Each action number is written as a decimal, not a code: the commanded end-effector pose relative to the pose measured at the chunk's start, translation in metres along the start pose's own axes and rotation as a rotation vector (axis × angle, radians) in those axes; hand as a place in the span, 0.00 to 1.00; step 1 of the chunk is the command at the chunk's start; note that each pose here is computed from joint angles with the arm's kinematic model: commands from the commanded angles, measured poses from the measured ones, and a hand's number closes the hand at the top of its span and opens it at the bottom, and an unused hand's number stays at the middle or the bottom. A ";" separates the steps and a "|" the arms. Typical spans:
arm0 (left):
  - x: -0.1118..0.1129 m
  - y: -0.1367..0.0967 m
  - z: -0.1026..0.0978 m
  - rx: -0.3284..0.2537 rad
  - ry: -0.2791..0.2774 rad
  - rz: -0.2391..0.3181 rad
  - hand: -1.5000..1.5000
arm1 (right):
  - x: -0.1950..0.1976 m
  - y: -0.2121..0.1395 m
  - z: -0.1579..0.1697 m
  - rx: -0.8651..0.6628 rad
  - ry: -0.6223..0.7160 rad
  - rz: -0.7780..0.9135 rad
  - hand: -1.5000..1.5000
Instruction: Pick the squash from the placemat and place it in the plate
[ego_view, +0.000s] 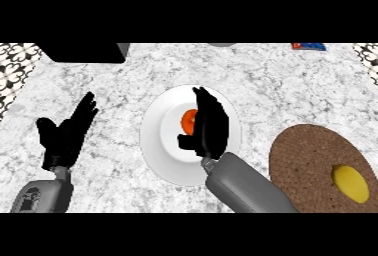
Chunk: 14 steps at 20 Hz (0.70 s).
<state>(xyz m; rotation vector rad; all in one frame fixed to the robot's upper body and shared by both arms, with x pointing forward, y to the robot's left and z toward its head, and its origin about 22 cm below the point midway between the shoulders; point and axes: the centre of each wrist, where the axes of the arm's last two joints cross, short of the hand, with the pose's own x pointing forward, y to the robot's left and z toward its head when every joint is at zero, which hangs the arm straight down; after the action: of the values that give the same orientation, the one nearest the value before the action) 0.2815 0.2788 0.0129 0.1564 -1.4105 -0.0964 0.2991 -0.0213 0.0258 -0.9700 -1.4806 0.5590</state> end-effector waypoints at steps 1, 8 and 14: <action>0.000 -0.008 -0.006 0.010 0.008 -0.001 0.50 | 0.028 -0.016 0.003 -0.120 -0.155 -0.174 0.00; -0.001 0.007 -0.007 0.012 0.008 -0.007 0.50 | 0.051 -0.044 0.023 -0.145 -0.143 -0.503 0.00; 0.020 0.020 -0.010 0.028 0.003 -0.015 0.50 | 0.042 -0.067 0.033 -0.017 -0.002 -0.724 0.00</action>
<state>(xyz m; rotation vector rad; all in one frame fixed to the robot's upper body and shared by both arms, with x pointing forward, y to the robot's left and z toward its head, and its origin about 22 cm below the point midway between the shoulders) 0.2864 0.2858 0.0209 0.1656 -1.4070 -0.0944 0.2637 -0.0077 0.0916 -0.5332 -1.7559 0.1633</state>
